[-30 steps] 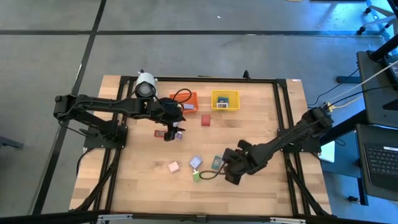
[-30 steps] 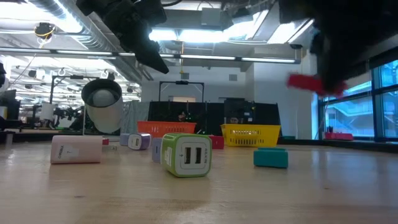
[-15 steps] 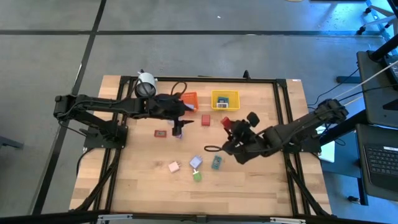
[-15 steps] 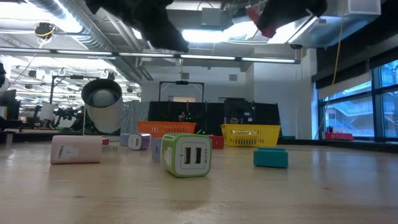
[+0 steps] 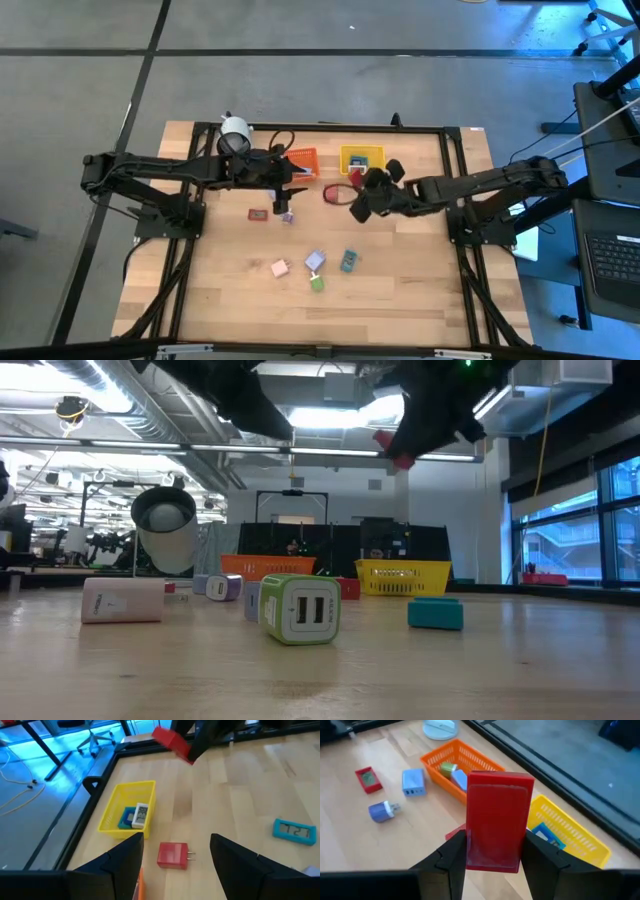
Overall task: Pick & Place Office items
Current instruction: Put the bottom red digital clock into the yellow bin, then put the dark blue charger adapter into the yellow bin
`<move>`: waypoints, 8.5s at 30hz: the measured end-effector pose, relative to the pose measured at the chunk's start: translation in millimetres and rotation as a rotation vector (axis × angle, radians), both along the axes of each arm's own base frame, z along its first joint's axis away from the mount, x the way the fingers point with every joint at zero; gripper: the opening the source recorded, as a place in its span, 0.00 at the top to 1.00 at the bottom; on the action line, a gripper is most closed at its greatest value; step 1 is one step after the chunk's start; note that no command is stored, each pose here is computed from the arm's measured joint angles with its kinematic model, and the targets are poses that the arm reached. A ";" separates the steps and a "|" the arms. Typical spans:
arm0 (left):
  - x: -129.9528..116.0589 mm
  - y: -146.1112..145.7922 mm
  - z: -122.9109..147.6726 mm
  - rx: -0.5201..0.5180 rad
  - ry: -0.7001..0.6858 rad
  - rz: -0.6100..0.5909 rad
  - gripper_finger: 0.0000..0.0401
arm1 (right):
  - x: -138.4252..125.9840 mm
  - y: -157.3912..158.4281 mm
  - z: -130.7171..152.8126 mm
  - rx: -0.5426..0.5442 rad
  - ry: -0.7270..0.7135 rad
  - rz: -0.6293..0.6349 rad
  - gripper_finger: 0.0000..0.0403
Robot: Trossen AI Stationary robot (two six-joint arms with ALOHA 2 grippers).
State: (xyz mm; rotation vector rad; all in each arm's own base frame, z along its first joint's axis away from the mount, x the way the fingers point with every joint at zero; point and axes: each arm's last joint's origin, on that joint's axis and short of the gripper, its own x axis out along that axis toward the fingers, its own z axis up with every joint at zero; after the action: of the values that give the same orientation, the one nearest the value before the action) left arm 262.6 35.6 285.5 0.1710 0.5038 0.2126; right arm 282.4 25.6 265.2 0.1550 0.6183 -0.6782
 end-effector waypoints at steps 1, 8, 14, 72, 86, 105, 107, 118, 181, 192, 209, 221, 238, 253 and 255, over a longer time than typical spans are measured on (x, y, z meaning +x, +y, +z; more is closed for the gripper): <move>-2.2 -0.3 1.9 0.000 -0.003 0.000 0.44 | -0.6 -4.6 -2.2 0.014 -0.016 -0.001 0.62; -17.7 -2.2 17.4 0.003 -0.053 -0.001 0.44 | -2.8 -35.5 -9.5 0.007 -0.013 -0.023 0.62; -24.2 -3.0 19.6 -0.010 -0.042 0.005 0.44 | -1.4 -53.2 -7.9 0.000 -0.010 -0.019 0.62; -27.6 0.2 10.9 -0.056 0.041 0.032 0.44 | -12.9 -161.0 -106.4 0.305 0.175 -0.104 0.60; -27.3 -1.0 10.8 -0.076 0.039 0.003 0.44 | -12.6 -161.9 -105.6 0.281 0.173 -0.127 0.35; -36.3 4.4 -0.4 -0.105 0.173 0.078 0.44 | -17.7 -126.6 -12.6 0.177 -0.046 0.026 0.57; -40.3 6.4 -4.8 -0.149 0.223 0.091 0.44 | -22.3 -116.2 -2.6 0.176 -0.068 0.065 0.57; -42.1 -2.6 -17.8 -0.289 0.348 0.014 0.44 | -38.7 -69.7 30.7 0.182 -0.185 0.212 0.46; 14.4 -21.2 -103.7 -0.190 0.682 -0.136 0.42 | -47.7 34.9 26.8 0.196 -0.168 0.344 0.45; 18.8 -20.7 -113.3 -0.205 0.701 -0.106 0.30 | -49.3 42.3 27.5 0.197 -0.174 0.373 0.45; 34.4 -22.3 -121.8 -0.139 0.749 -0.122 0.31 | -50.7 47.2 27.5 0.197 -0.172 0.391 0.45; 34.6 -29.1 -121.8 -0.145 0.747 -0.128 0.31 | -50.7 47.4 27.5 0.197 -0.171 0.397 0.45; 38.1 -29.7 -132.1 -0.139 0.770 -0.105 0.32 | -52.0 55.1 29.3 0.198 -0.190 0.429 0.45; 36.3 -29.9 -132.0 -0.146 0.786 -0.108 0.48 | -51.3 55.4 30.5 0.189 -0.200 0.438 0.45; 36.2 -29.9 -131.8 -0.146 0.786 -0.108 0.52 | -51.3 55.4 30.5 0.189 -0.200 0.438 0.45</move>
State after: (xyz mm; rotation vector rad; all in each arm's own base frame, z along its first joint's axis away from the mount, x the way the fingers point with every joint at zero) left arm 298.9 5.7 153.7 0.1346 1.2836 -0.0086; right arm 231.0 81.0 295.6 0.2508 0.5008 -0.1767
